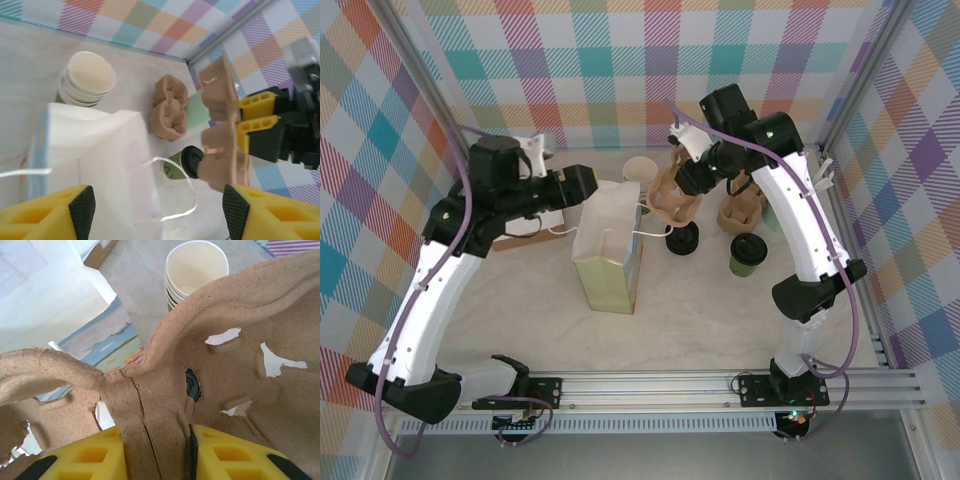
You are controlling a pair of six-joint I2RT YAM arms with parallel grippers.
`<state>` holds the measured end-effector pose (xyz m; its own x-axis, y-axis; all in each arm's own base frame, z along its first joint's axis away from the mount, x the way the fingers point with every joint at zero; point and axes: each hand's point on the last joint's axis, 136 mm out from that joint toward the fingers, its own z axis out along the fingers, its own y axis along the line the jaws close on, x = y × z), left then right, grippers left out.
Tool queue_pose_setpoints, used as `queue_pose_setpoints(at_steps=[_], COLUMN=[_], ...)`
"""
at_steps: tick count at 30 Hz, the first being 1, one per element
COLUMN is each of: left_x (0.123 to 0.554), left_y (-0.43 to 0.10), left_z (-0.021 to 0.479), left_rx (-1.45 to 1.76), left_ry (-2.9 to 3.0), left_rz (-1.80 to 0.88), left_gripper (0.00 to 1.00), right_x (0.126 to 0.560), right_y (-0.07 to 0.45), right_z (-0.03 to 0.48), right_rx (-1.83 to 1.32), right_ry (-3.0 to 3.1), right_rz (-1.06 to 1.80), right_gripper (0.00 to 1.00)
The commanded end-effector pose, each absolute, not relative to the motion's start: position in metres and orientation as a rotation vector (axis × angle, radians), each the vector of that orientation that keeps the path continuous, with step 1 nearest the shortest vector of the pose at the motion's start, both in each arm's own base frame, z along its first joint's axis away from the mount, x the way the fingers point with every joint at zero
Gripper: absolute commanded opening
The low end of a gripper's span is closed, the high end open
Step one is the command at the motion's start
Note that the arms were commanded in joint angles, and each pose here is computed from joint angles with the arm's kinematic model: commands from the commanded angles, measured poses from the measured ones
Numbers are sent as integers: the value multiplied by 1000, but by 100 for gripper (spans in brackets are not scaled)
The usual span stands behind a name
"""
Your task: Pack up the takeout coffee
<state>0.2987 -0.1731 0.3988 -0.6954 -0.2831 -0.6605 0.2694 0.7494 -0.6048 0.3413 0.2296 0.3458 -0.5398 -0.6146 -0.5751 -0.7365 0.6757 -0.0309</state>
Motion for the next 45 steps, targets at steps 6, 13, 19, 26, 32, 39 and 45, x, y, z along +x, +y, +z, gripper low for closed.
queue_pose_setpoints(at_steps=[6, 13, 19, 26, 32, 39, 45], left_x=[281, 270, 261, 260, 257, 252, 246], left_y=[-120, -120, -124, -133, -148, -145, -145], left_z=[372, 362, 340, 306, 286, 267, 249], left_rx=[-179, -204, -185, -209, -179, -195, -201], left_ry=[2230, 2219, 2258, 2316, 2355, 2411, 2472], left_rz=[-908, -1039, -1068, -1166, -1306, -1260, -1256], left_gripper=[72, 72, 72, 72, 72, 69, 65], right_x=[321, 297, 282, 268, 262, 265, 271], right_y=[253, 296, 334, 370, 385, 394, 395], right_z=[390, 406, 396, 387, 374, 358, 337], right_rx=[-1030, -1058, -1121, -1139, -1163, -1163, -1174], right_ry=[2177, 2108, 2114, 2148, 2186, 2233, 2294], right_rz=[508, 799, 982, 1206, 1278, 1322, 1285], right_gripper=[33, 33, 33, 32, 32, 32, 32])
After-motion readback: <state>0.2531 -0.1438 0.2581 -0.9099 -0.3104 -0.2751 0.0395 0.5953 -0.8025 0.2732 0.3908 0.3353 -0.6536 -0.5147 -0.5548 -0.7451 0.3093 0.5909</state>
